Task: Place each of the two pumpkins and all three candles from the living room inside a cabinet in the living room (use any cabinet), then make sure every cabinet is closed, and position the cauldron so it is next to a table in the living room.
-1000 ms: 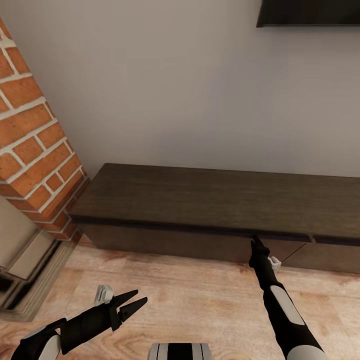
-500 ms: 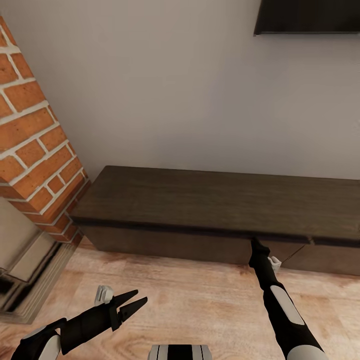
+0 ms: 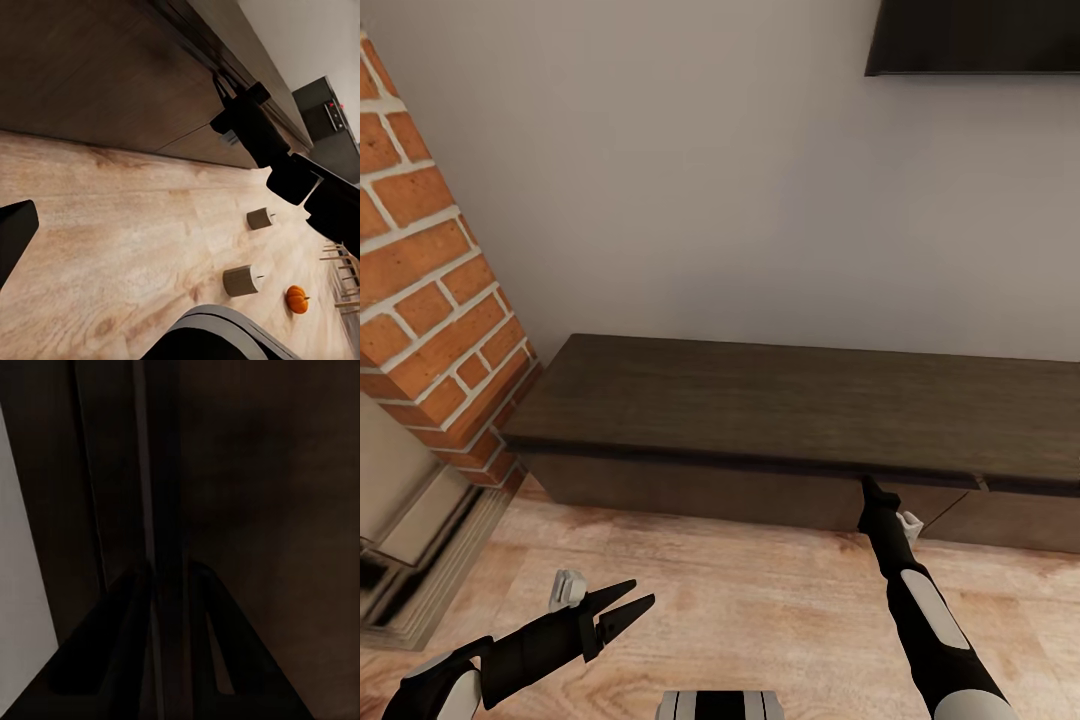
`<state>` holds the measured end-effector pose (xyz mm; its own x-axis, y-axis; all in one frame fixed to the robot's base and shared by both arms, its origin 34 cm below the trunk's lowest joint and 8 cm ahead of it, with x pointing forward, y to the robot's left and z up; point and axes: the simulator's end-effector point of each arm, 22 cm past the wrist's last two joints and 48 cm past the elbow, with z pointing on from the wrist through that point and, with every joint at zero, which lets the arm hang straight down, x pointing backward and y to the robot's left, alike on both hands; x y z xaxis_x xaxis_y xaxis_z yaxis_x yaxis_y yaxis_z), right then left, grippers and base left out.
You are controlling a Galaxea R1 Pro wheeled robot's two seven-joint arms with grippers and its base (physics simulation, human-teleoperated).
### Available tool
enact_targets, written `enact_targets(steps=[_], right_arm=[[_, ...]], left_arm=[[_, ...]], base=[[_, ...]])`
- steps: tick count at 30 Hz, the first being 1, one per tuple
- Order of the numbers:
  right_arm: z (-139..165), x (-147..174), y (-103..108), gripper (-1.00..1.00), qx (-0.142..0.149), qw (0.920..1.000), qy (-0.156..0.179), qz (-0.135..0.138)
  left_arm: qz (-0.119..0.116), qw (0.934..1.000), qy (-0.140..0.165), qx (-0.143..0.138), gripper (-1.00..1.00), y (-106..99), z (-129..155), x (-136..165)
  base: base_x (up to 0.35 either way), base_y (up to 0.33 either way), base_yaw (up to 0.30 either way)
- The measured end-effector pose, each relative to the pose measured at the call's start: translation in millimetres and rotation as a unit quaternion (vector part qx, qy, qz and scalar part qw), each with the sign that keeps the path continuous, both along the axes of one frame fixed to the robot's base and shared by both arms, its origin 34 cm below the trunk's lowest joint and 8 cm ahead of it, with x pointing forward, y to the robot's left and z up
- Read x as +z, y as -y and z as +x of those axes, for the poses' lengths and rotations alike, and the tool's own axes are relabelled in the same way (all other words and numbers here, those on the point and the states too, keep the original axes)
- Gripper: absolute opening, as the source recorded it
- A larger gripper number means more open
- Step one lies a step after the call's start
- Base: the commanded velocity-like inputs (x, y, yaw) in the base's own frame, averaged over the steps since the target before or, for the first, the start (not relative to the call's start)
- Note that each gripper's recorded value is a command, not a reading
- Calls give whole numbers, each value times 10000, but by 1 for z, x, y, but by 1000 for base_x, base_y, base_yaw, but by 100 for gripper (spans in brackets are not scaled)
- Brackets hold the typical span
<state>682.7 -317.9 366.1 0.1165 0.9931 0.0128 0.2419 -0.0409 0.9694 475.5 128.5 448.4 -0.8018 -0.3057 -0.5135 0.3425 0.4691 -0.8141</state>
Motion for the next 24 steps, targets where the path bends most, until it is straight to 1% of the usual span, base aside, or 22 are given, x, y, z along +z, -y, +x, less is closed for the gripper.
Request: enact_targets(steps=[24], right_arm=[[0,0,0,-100,2,10000,-2,-3]], left_arm=[[-2,10000,1,1,100,0,0,0]], base=[[0,0,0]])
